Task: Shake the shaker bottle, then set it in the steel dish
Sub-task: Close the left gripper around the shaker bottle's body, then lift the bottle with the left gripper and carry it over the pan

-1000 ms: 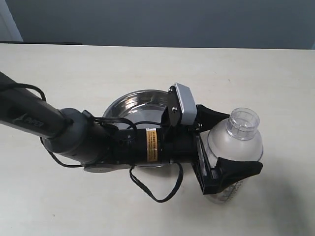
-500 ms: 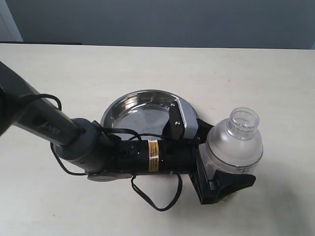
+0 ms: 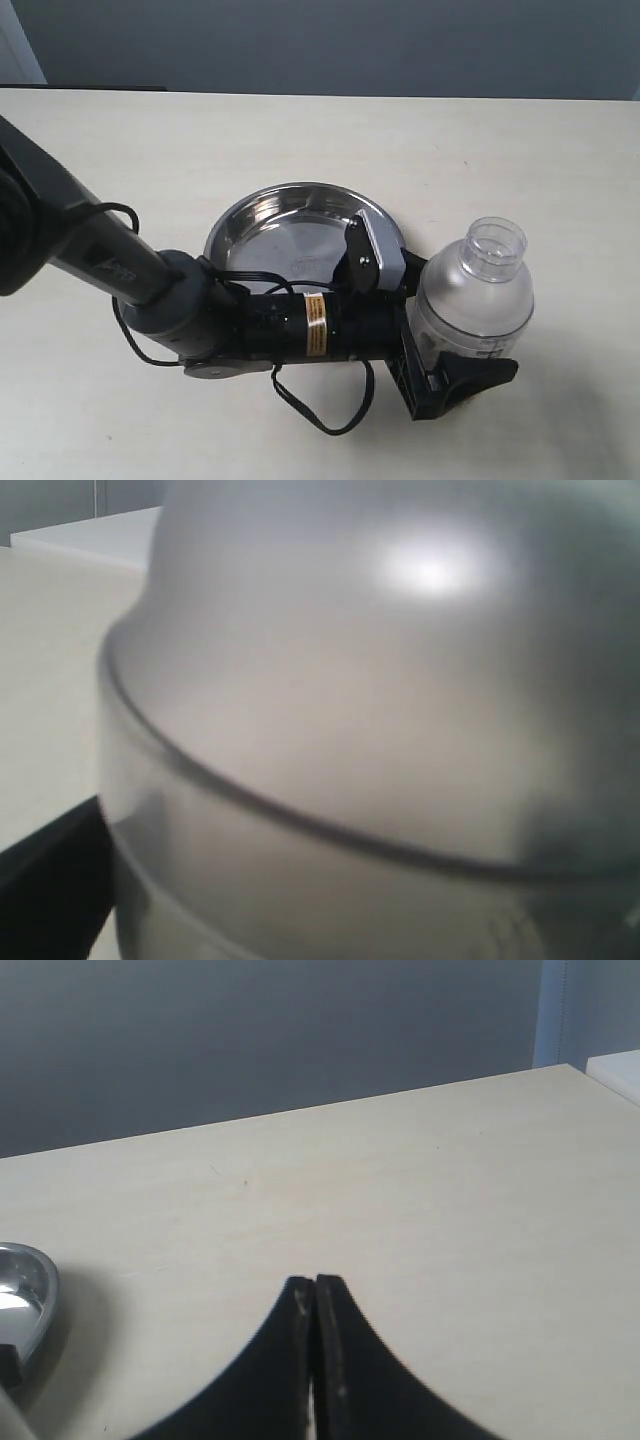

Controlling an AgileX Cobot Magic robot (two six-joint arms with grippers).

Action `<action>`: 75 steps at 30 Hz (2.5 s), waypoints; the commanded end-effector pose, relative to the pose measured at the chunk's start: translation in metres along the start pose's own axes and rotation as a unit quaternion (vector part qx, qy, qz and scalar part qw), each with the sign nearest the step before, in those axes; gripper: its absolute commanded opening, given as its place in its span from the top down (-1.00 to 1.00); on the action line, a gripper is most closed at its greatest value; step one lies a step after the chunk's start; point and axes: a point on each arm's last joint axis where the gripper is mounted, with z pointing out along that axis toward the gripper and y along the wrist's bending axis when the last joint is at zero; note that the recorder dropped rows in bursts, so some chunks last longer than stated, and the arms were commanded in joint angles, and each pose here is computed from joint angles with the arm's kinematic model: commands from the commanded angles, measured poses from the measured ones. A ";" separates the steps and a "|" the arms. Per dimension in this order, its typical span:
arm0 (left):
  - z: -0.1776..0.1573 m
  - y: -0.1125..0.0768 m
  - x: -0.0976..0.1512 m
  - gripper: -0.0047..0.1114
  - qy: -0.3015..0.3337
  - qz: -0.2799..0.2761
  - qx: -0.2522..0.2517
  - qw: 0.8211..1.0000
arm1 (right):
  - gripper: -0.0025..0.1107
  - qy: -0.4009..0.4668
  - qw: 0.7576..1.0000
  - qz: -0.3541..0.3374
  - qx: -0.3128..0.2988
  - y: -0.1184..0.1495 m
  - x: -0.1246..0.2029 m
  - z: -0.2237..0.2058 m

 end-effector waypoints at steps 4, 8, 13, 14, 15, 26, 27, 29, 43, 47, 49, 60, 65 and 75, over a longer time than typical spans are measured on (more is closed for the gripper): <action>0.004 -0.002 -0.002 -0.55 -0.006 0.002 0.009 1.000 | 0.97 -0.006 1.000 -0.001 0.002 0.000 -0.001 0.000; 0.004 -0.002 -0.002 -0.55 -0.006 0.002 0.009 1.000 | 0.97 -0.006 1.000 -0.001 0.002 0.000 -0.001 0.000; 0.004 -0.002 -0.002 -0.55 -0.006 0.002 0.008 1.000 | 0.97 -0.006 1.000 -0.001 0.002 0.000 -0.001 0.000; 0.004 -0.001 -0.002 -0.52 -0.008 0.000 0.004 1.000 | 0.97 -0.006 1.000 -0.001 0.002 0.000 -0.001 0.000; 0.004 -0.001 -0.002 -0.50 -0.008 0.000 0.004 1.000 | 0.97 -0.006 1.000 -0.001 0.002 0.000 -0.001 0.000; 0.004 -0.003 -0.001 0.65 -0.002 0.006 0.018 1.000 | 0.97 -0.006 1.000 -0.001 0.002 0.000 -0.001 0.000; 0.004 -0.003 -0.001 0.74 -0.002 0.005 0.018 1.000 | 0.97 -0.006 1.000 -0.001 0.002 0.000 -0.001 0.000; 0.004 -0.003 -0.001 0.91 -0.004 0.004 0.014 1.000 | 0.97 -0.006 1.000 -0.001 0.002 0.000 -0.001 0.000; 0.004 0.002 -0.004 0.91 -0.016 -0.070 -0.012 0.997 | 0.97 -0.006 1.000 -0.001 0.002 0.000 -0.001 0.000; 0.004 0.001 -0.004 0.91 -0.015 -0.068 -0.006 0.998 | 0.97 -0.006 1.000 -0.001 0.002 0.000 -0.001 0.000; 0.004 -0.001 -0.010 0.91 -0.019 -0.063 0.000 0.998 | 0.97 -0.006 1.000 -0.001 0.002 0.000 -0.001 0.000; -0.011 -0.002 -0.138 0.91 0.034 0.109 -0.152 0.982 | 0.97 -0.006 1.000 -0.003 0.003 0.000 -0.001 0.000; -0.053 0.001 -0.234 0.91 -0.036 0.167 -0.261 0.950 | 0.97 -0.006 1.000 -0.003 0.003 0.000 -0.001 0.000; -0.082 0.051 -0.118 0.91 0.122 -0.026 -0.359 0.925 | 0.97 -0.006 1.000 -0.003 0.003 0.000 -0.001 0.000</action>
